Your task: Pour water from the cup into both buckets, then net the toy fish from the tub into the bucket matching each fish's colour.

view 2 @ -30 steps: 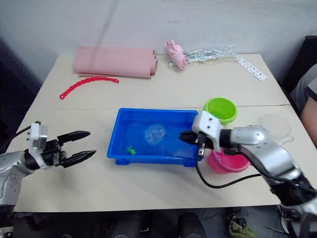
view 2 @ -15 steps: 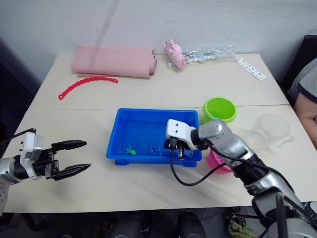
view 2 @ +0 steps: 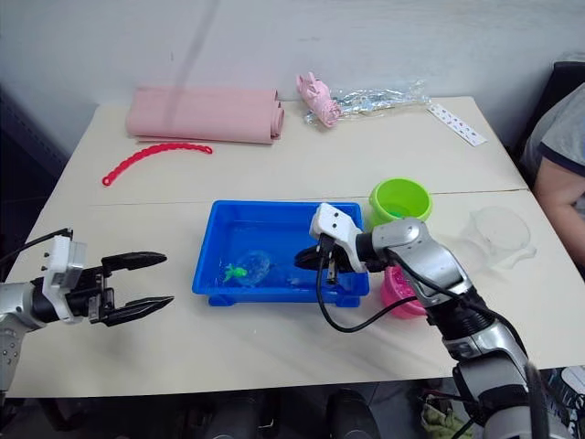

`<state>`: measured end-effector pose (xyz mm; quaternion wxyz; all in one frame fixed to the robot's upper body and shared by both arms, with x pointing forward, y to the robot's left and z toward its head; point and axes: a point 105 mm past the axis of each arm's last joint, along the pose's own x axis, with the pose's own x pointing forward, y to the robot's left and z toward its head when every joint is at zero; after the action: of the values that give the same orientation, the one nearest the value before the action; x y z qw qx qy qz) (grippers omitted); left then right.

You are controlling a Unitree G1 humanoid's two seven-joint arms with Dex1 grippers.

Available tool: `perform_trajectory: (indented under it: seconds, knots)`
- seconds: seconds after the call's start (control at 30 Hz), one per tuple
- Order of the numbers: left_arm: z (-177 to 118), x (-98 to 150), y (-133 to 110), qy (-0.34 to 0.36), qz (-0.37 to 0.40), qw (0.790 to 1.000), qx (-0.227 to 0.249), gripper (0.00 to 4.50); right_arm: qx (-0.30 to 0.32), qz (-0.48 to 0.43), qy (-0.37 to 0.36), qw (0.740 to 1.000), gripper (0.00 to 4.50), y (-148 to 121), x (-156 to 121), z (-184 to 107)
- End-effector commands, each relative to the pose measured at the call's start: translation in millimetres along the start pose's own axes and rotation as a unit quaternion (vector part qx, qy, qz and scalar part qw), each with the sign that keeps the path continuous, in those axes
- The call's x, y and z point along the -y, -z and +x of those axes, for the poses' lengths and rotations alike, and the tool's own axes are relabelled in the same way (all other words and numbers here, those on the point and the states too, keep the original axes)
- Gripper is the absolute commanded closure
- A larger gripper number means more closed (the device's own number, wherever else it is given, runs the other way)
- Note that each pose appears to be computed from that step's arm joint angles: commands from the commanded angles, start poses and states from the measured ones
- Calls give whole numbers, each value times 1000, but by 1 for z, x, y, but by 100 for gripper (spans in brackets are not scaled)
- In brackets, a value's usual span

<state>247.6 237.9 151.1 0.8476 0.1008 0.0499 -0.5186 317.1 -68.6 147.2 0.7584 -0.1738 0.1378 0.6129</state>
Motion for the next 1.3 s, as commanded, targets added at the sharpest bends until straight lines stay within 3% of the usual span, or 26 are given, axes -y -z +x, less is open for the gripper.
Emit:
perform_trajectory:
  seconds: [0.03, 0.2, 0.63, 0.87, 1.3]
  knots:
    - [3, -2, -4, 1, 14, 1000, 6, 3, 27, 3, 11, 1000, 450, -13, 0, -14]
    - [7, -5, -6, 3, 17, 1000, 12, 3, 46, 0, 21, 999, 450, -15, -3, -26]
    - [45, -18, -43, 22, 51, 995, 78, 3, 88, -18, 152, 984, 450, 5, -16, -89]
    - [58, -23, -39, 35, 28, 996, 80, 3, 146, -16, 185, 972, 450, 1, -24, -101]
    - [78, -26, -44, 69, 22, 993, 98, 3, 162, -27, 275, 947, 450, 1, -30, -139]
